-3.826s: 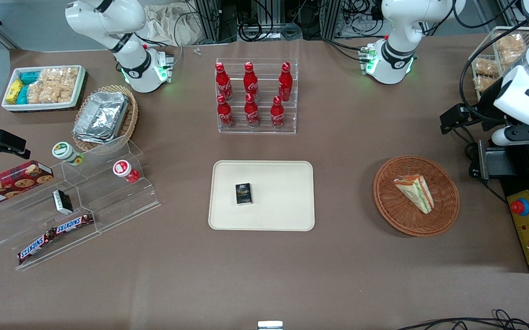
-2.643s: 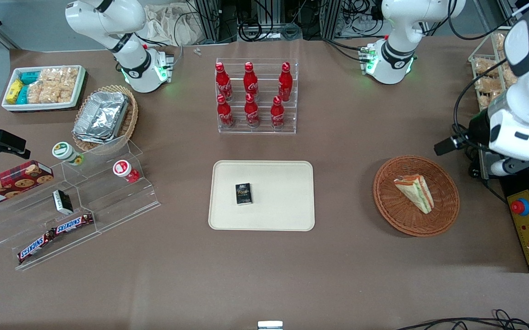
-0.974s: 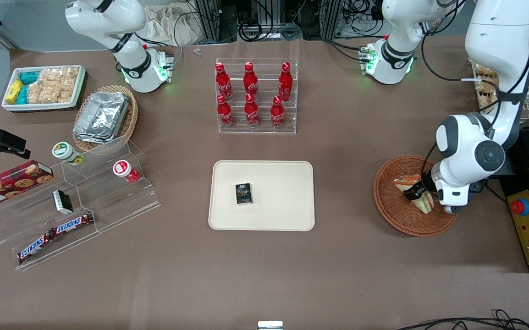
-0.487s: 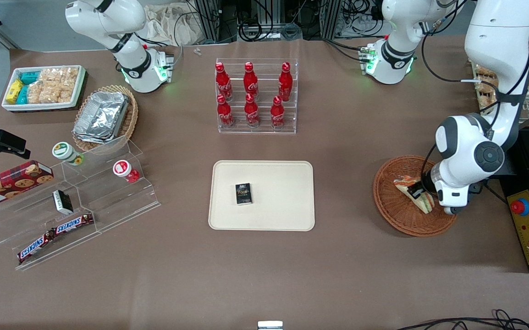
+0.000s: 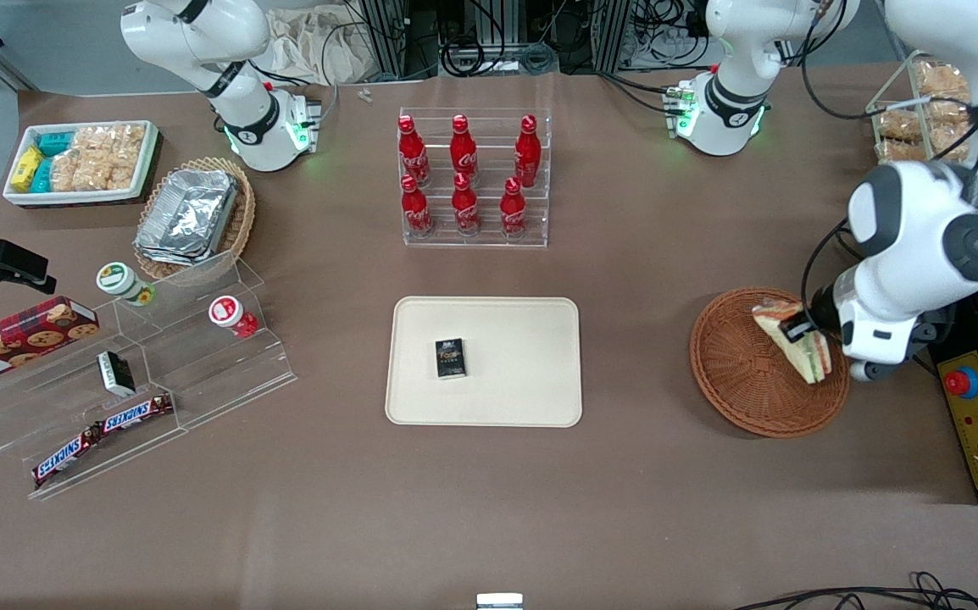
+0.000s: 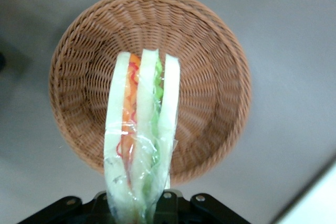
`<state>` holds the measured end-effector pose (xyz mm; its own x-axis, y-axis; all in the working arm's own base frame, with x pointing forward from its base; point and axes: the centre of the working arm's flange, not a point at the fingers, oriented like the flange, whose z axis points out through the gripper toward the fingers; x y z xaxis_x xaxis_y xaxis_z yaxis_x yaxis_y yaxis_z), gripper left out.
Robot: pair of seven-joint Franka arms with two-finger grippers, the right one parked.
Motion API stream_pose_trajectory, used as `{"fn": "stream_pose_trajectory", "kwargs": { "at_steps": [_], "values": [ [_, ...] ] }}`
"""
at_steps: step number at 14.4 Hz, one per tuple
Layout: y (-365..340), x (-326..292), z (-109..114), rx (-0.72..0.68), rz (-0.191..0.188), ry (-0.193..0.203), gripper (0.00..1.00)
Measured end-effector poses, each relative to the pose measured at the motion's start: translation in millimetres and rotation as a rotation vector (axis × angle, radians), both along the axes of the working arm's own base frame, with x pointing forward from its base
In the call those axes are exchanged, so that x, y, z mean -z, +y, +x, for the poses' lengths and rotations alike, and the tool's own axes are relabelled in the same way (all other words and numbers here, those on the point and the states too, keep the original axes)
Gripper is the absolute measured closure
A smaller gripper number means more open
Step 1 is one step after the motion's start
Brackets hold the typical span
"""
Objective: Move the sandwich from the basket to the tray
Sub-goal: 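Lift the sandwich out of the basket with the left gripper, then carry the sandwich over the cream tray beside the black box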
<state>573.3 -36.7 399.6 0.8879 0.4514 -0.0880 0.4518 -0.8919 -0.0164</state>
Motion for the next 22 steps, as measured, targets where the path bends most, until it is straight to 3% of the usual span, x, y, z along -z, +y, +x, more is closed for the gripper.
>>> {"fn": "stream_pose_trajectory", "kwargs": {
  "at_steps": [3,7,11,13,15,19,22],
  "values": [
    [-50.2,-38.2,-4.5,0.159,-0.014,0.032,0.83],
    [-137.9,-44.8,-17.1,0.316,-0.065,0.017,0.83],
    [-220.9,-22.8,-25.5,0.436,-0.136,-0.053,0.83],
    [-251.6,0.2,-30.9,0.476,-0.166,-0.046,0.83],
    [-268.6,26.4,-33.8,0.512,-0.168,-0.025,0.83],
    [-307.1,78.2,-37.9,0.548,-0.184,-0.037,0.83],
    [-325.8,111.4,-34.8,0.533,-0.142,-0.038,0.83]
  ]
}}
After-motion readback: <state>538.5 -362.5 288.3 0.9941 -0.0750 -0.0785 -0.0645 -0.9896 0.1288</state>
